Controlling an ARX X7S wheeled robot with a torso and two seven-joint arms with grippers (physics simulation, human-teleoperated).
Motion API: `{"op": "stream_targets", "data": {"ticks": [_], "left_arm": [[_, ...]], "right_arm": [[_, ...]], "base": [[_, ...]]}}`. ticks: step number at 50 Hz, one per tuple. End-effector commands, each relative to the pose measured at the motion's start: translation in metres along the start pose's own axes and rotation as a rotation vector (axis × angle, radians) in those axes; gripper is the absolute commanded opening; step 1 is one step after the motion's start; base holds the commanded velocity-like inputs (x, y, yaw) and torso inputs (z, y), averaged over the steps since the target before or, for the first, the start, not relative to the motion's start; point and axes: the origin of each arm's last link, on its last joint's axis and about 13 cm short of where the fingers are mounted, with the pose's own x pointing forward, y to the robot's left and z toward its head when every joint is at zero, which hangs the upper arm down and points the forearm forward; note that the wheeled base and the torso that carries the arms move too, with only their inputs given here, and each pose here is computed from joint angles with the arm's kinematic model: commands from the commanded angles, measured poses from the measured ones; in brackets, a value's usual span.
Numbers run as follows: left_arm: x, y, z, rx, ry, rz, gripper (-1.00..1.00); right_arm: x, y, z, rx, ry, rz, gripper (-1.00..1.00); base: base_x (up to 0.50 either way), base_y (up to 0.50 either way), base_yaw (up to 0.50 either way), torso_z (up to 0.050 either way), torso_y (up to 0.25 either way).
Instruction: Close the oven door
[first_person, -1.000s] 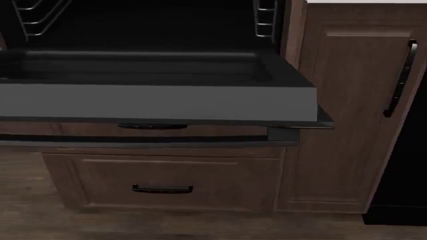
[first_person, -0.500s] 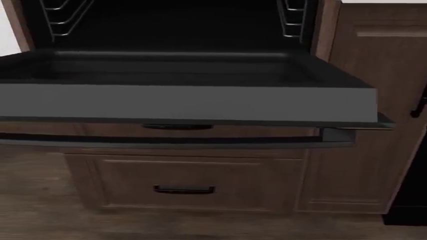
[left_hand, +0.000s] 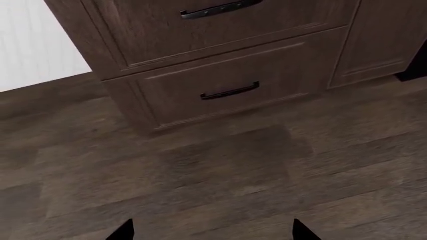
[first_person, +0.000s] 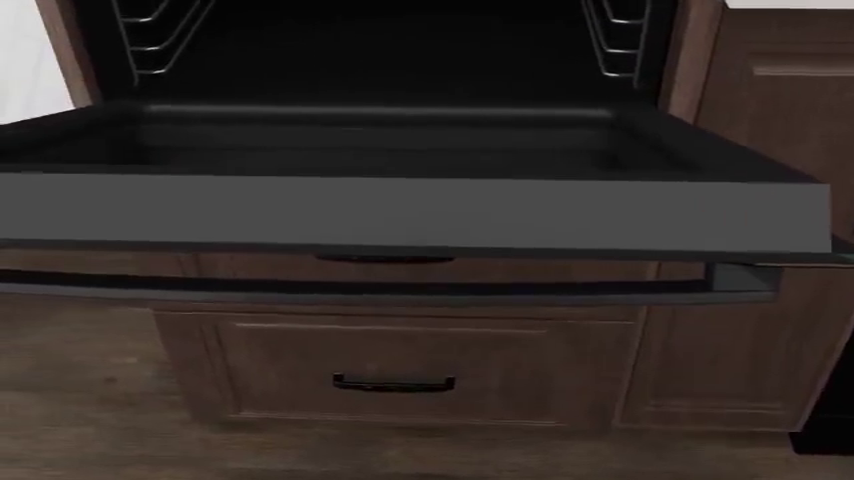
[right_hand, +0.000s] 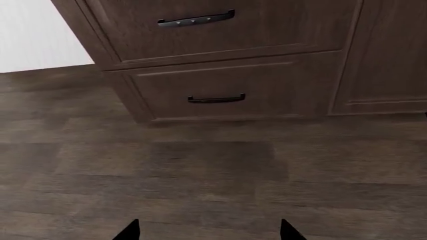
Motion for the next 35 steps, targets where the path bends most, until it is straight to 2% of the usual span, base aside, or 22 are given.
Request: {"op": "stream_targets", "data": {"ticks": [1, 4, 20, 25, 35], "left_arm": [[0.0, -0.0005, -0.0008, 0.0, -0.005, -0.002, 1.0], [-0.0042, 0.0002, 0.0048, -0.002, -0.005, -0.001, 1.0], [0.0013, -0.001, -0.0017, -0.002, -0.004, -0.005, 1.0], [-0.0031, -0.0007, 0.0053, -0.002, -0.004, -0.007, 1.0], [0.0014, -0.0005, -0.0021, -0.004, 0.0, -0.005, 1.0]], "right_arm": [[-0.0007, -0.0012, -0.0002, 0.014, -0.017, -0.003, 1.0], [-0.0001, -0.0008, -0.0004, 0.014, -0.019, 0.0, 1.0], [0.0007, -0.0002, -0.0008, -0.001, -0.01, -0.001, 1.0], [0.0007, -0.0002, 0.0, -0.007, -0.015, -0.003, 1.0], [0.0004, -0.0001, 0.0009, -0.013, -0.026, -0.004, 1.0]], "base": [[0.09, 0.0, 0.0, 0.0, 0.0], [0.11, 0.0, 0.0, 0.0, 0.0], [0.12, 0.0, 0.0, 0.0, 0.0], [0.12, 0.02, 0.0, 0.0, 0.0], [0.12, 0.05, 0.0, 0.0, 0.0]]}}
